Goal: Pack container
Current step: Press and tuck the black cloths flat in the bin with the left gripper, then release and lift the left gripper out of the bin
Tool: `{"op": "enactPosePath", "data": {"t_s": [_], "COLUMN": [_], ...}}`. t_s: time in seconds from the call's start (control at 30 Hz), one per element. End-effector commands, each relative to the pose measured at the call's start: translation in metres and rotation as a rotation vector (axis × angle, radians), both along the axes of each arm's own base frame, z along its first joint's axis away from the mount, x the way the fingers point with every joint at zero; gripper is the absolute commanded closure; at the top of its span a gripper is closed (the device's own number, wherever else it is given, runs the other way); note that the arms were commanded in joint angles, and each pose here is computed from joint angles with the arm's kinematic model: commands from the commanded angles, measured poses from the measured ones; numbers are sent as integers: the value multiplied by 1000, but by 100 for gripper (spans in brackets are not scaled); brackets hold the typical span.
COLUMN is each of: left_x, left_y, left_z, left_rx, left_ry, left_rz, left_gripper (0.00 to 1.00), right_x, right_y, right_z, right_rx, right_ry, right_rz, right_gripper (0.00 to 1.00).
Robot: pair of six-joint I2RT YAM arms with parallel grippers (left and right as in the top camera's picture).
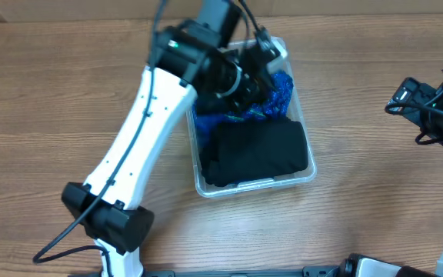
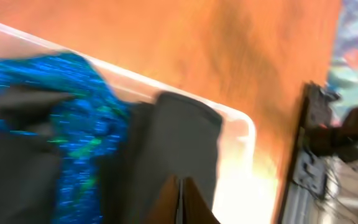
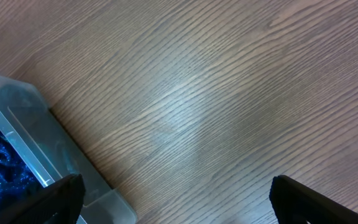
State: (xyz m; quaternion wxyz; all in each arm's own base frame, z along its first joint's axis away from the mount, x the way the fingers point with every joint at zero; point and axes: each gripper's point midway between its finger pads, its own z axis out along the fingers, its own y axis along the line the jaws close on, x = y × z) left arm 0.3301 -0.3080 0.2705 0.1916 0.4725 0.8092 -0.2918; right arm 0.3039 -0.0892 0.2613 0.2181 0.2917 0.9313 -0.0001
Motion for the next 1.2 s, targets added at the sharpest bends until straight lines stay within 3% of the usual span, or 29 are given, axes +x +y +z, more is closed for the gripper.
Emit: {"op": "enactPosePath", "data": {"t_s": [0.0,0.13,0.27,0.53,0.8,1.03,1.1,1.17], "left_x": [-21,-26,-12,-3,3,18,30,41], "left_y": [-15,-6,18,69,71,76,78,76], "left_z": [-60,-111,-166,-243,-234,-181,-156,-133], "left_rx": [122,293,422,539,540,564,563,533], "left_ry": [114,121,137,324,329,291,237,190], "left_rz": [-47,-40,53,242,253,277,299,316], "left_gripper": [96,96,96,96,96,96,83,64], "right_x": [1,1,1,1,1,1,1,2], "right_y": [0,0,0,0,0,1,2,2], "right_z": [0,0,0,0,0,0,0,0], "right_rx": [-1,0,0,0,1,4,10,9], "right_ry": [-2,-2,-1,-2,0,0,-2,-6], "right_rz": [-1,-1,-1,-1,-1,1,4,4], "right_gripper": [0,0,0,0,0,0,0,0]}}
